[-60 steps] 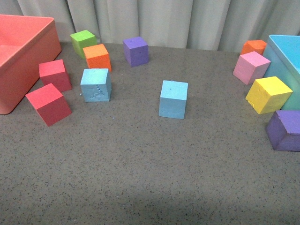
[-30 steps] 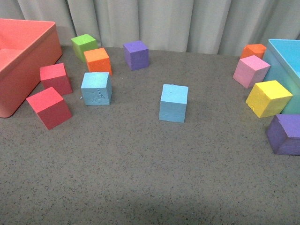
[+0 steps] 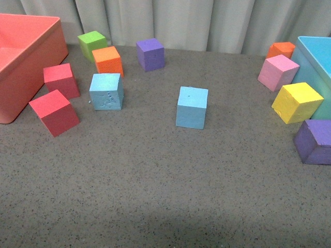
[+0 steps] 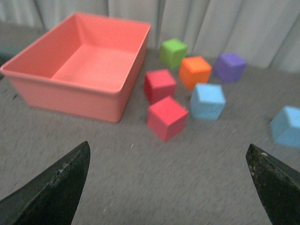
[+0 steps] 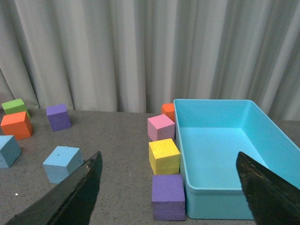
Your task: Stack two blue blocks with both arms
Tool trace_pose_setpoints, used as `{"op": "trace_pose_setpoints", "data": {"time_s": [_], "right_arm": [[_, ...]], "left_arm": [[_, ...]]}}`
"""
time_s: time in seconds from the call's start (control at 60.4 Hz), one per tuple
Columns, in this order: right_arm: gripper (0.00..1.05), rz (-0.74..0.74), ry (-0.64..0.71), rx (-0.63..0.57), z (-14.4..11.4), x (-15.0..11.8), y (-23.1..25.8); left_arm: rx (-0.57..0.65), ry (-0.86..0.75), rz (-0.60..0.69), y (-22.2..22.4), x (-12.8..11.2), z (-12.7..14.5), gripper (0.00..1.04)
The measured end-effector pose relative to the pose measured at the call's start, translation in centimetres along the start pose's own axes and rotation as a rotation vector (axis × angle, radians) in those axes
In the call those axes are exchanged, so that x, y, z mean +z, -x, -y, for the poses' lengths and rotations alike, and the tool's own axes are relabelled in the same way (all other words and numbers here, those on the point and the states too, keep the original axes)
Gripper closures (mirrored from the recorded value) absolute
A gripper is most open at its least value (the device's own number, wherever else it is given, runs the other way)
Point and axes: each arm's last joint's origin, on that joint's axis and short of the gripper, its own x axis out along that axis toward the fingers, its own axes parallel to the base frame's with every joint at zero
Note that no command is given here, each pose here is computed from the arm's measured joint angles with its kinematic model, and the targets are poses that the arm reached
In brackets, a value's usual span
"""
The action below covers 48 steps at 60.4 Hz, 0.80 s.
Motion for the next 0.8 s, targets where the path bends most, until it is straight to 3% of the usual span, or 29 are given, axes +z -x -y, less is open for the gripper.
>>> {"op": "trace_pose_setpoints", "data": {"time_s": [0.116,0.232,0.348,0.596,0.795], "right_arm": [[0.10,0.000,0.000,0.000,0.0,0.0,0.0],[0.10,0.000,0.000,0.000,0.0,0.0,0.0],[0.10,0.000,0.000,0.000,0.0,0.0,0.0],[0.10,0.000,0.000,0.000,0.0,0.0,0.0],[0.10,0.000,0.000,0.000,0.0,0.0,0.0]], "left_arm": [[0.001,0.018,-0.074,-1.2,-0.1,0.3,0.07],[-0.032,0.040,-0.088,-4.1,1.5,1.3,0.07],[-0.101,0.016,-0.169,-9.6,3.4,3.9,0.07],[-0.149,-0.068,-0.397,-19.3,2.9,9.3,0.07],[-0.124,-0.115,-0.477,-24.3,3.1,12.3,0.07]]}}
